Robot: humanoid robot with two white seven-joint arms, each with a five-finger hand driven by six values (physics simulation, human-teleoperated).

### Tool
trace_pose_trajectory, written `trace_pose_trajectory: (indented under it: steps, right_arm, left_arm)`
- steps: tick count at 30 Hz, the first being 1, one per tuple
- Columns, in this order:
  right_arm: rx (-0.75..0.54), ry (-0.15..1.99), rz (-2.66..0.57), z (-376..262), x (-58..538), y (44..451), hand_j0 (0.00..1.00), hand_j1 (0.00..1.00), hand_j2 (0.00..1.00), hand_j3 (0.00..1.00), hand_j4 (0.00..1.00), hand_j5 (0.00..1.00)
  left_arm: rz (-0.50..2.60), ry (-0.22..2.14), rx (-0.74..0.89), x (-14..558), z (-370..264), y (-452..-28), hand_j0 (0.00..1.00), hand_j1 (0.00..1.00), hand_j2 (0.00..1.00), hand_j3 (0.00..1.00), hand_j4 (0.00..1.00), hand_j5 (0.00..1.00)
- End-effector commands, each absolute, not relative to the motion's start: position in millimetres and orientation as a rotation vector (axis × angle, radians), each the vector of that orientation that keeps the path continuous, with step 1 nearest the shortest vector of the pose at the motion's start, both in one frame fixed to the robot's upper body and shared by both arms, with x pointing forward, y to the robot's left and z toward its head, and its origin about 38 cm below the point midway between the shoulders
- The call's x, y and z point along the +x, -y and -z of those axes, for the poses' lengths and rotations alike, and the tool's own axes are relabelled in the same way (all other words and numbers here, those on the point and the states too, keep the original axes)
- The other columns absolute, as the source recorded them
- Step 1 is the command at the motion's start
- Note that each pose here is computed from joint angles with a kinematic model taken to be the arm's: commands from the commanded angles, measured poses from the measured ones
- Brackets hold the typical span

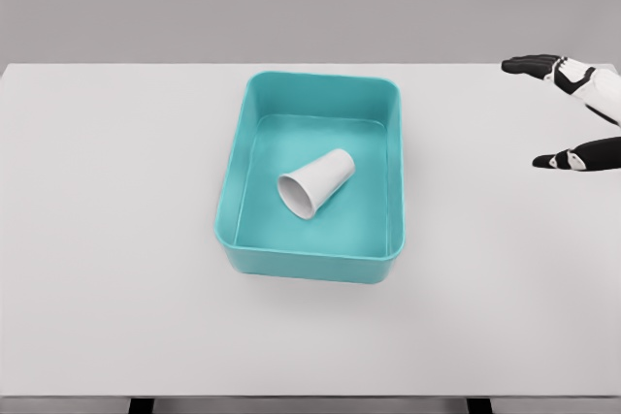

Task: Put the paper cup into the basket with your right arm

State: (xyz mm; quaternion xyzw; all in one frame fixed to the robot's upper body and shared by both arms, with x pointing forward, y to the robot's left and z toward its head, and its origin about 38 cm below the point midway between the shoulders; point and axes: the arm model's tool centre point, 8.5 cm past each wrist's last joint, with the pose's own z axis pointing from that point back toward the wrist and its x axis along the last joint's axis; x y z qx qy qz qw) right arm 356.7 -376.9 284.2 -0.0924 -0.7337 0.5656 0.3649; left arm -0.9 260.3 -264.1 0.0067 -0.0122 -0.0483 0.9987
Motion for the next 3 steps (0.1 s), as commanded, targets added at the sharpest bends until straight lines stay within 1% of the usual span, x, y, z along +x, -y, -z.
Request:
trace_pose_trajectory:
  steps: [1,3]
  right_arm:
    - [-0.235,1.888,-1.447,-284.7,356.6,377.6,1.00,1.00,1.00,1.00,1.00,1.00]
    - [-0.240,1.891,-1.448,-287.1,357.3,377.8,1.00,1.00,1.00,1.00,1.00,1.00]
  left_arm:
    - [0.097,0.024,0.014,-0.9,264.1,-260.4,1.00,1.00,1.00,1.00,1.00,1.00]
    - [0.090,0.031,0.013,1.7,264.1,-260.3,1.00,1.00,1.00,1.00,1.00,1.00]
